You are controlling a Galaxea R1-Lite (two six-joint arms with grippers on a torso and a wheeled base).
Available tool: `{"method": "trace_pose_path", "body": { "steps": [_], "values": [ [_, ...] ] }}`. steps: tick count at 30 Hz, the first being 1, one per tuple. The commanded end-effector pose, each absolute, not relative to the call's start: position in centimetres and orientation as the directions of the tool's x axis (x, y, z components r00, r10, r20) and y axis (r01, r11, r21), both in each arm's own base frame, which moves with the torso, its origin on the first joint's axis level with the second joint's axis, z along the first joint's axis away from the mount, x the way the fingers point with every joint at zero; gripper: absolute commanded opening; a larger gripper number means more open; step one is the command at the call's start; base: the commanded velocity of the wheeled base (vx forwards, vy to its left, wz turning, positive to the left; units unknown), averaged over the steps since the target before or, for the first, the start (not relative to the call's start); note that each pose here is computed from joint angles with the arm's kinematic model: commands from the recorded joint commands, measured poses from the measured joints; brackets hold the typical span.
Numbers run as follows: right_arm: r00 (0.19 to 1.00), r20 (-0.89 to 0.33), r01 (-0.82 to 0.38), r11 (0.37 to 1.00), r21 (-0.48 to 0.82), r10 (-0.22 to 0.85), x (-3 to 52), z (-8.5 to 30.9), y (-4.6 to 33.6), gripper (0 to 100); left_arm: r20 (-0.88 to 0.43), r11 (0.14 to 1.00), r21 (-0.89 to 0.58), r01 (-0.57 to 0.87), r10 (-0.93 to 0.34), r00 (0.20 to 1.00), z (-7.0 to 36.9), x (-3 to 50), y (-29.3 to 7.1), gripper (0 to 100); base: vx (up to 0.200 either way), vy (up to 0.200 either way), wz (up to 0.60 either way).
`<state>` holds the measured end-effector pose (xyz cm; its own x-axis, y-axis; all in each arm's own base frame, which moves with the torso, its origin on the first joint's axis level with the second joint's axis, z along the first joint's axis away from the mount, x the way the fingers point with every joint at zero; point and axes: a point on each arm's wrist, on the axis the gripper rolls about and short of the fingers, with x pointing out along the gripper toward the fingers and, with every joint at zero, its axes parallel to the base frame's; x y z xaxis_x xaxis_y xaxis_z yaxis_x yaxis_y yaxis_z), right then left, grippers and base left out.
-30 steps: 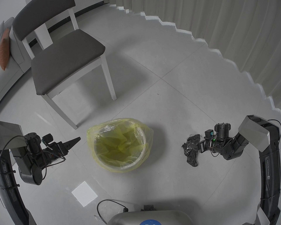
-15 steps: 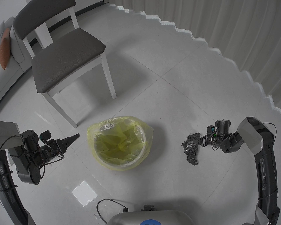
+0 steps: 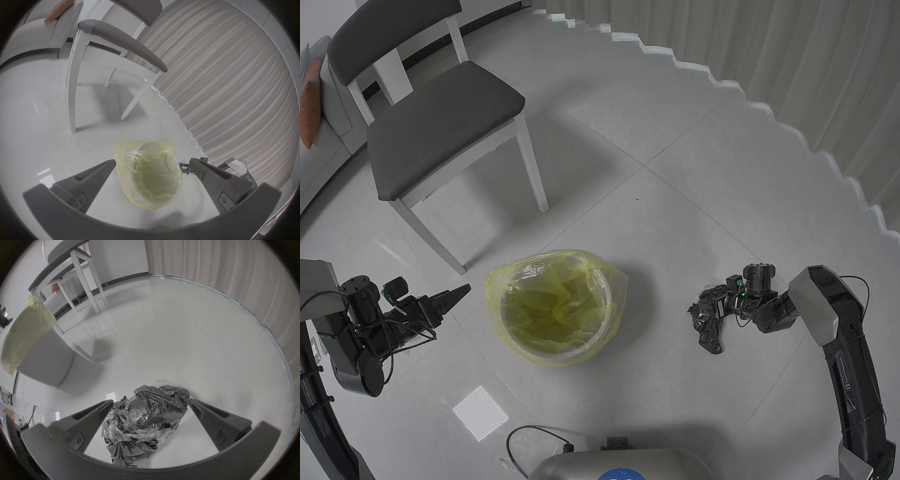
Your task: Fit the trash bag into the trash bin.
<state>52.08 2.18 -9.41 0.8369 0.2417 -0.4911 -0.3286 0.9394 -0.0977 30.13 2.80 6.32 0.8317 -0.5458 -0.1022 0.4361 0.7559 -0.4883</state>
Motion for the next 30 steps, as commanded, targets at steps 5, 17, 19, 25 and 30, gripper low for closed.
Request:
{"method": "trace_pose_path", "body": {
  "steps": [5,17,19,25,30],
  "values": [
    [0.820,-0.516,-0.338,0.937,-0.090,0.246,52.1,-10.4,2.5,100,-0.088,0.753,-0.478,0.452,-0.552,0.829,6.6,30.1,2.6,100,0.000,0.000,0.00],
    [0.836,-0.492,-0.326,0.942,-0.086,0.244,52.5,-9.8,2.4,0,-0.085,0.751,-0.476,0.458,-0.557,0.826,6.6,30.2,2.4,100,0.000,0.000,0.00],
    [0.841,-0.482,-0.324,0.942,-0.085,0.246,52.6,-9.1,2.5,0,-0.085,0.751,-0.476,0.458,-0.557,0.826,6.6,30.2,2.4,100,0.000,0.000,0.00],
    [0.863,-0.440,-0.320,0.942,-0.097,0.248,52.3,-5.6,2.5,0,-0.088,0.751,-0.476,0.457,-0.557,0.826,6.6,30.1,2.4,100,0.000,0.000,0.00],
    [0.887,-0.375,-0.333,0.936,-0.114,0.270,51.0,0.3,3.3,0,-0.096,0.756,-0.481,0.445,-0.550,0.830,6.4,30.1,2.0,100,0.000,0.000,0.00]
  ]
}}
